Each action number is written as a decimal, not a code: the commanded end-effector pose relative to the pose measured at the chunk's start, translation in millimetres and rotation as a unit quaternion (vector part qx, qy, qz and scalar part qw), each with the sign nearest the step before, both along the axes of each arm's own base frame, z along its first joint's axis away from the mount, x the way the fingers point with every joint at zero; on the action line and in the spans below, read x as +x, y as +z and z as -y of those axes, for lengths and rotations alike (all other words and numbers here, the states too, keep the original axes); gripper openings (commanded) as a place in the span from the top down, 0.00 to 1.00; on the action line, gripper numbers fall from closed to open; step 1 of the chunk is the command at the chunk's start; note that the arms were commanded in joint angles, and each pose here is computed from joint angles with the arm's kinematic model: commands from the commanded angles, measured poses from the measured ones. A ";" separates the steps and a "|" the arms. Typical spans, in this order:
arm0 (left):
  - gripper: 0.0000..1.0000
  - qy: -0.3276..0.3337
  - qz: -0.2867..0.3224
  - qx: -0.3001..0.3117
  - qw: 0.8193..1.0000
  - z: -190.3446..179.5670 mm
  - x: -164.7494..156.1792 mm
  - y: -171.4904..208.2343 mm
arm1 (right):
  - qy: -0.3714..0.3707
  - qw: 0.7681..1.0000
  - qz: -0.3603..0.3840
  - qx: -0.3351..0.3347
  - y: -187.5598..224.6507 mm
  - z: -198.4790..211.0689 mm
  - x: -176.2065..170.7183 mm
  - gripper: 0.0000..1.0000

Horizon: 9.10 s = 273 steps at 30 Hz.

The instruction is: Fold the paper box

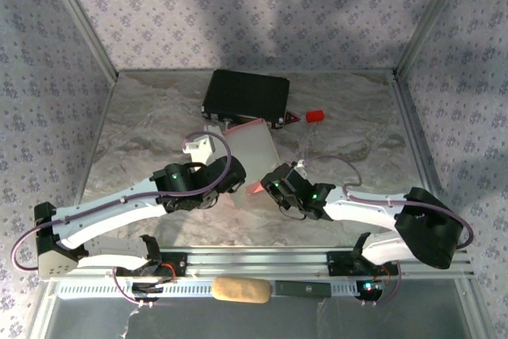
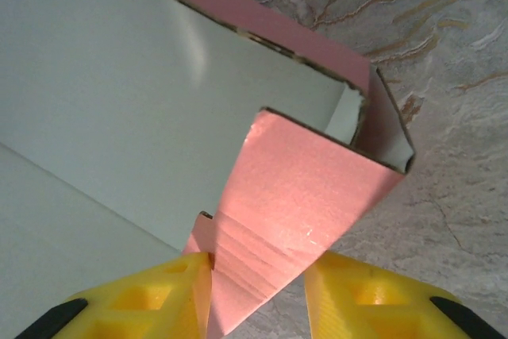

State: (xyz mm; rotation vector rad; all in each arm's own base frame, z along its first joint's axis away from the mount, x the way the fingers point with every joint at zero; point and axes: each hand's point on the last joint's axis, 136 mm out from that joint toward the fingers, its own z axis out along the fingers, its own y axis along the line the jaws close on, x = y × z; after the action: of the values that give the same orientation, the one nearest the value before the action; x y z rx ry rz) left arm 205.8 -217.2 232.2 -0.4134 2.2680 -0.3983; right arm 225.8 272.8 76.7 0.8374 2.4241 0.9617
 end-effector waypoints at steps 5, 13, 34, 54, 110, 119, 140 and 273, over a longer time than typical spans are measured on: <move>1.00 0.012 0.003 -0.030 0.999 2.2 -0.4 3.1 | -0.006 1.000 0.003 -0.029 -19.2 6.0 11.8 0.65; 1.00 0.004 -0.007 -0.037 0.999 7.2 -4.1 -6.4 | -0.004 0.999 -0.011 -0.046 -40.3 -3.6 19.9 0.71; 1.00 0.005 -0.021 -0.035 0.999 6.6 -7.3 -25.4 | -0.033 0.983 -0.124 -0.131 -85.1 -14.4 3.3 0.82; 1.00 -0.030 -0.012 -0.043 0.999 21.9 -13.9 -21.3 | -0.033 0.923 -0.280 -0.263 -120.0 4.6 -16.0 1.00; 1.00 -0.021 0.052 0.007 0.998 15.1 -33.2 -28.9 | 0.018 0.995 -0.022 -0.101 8.2 24.8 -19.4 0.44; 1.00 -0.113 -0.005 0.101 0.988 9.3 -29.0 -12.8 | 0.019 0.982 0.089 -0.165 90.1 85.4 -6.3 0.42; 1.00 -0.524 -0.117 0.360 0.763 31.0 -8.4 4.9 | 0.206 0.926 0.239 -0.206 156.2 122.0 48.5 0.50; 0.99 -0.287 0.000 0.144 0.947 -24.0 60.3 -98.1 | 0.343 0.854 0.276 -0.278 56.9 48.6 62.8 1.00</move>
State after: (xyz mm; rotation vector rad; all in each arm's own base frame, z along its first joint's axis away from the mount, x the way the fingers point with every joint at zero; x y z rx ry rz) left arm 253.9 -191.0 114.9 0.5011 2.4082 -0.3537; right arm 280.8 224.5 114.4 -0.5662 2.2981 0.5500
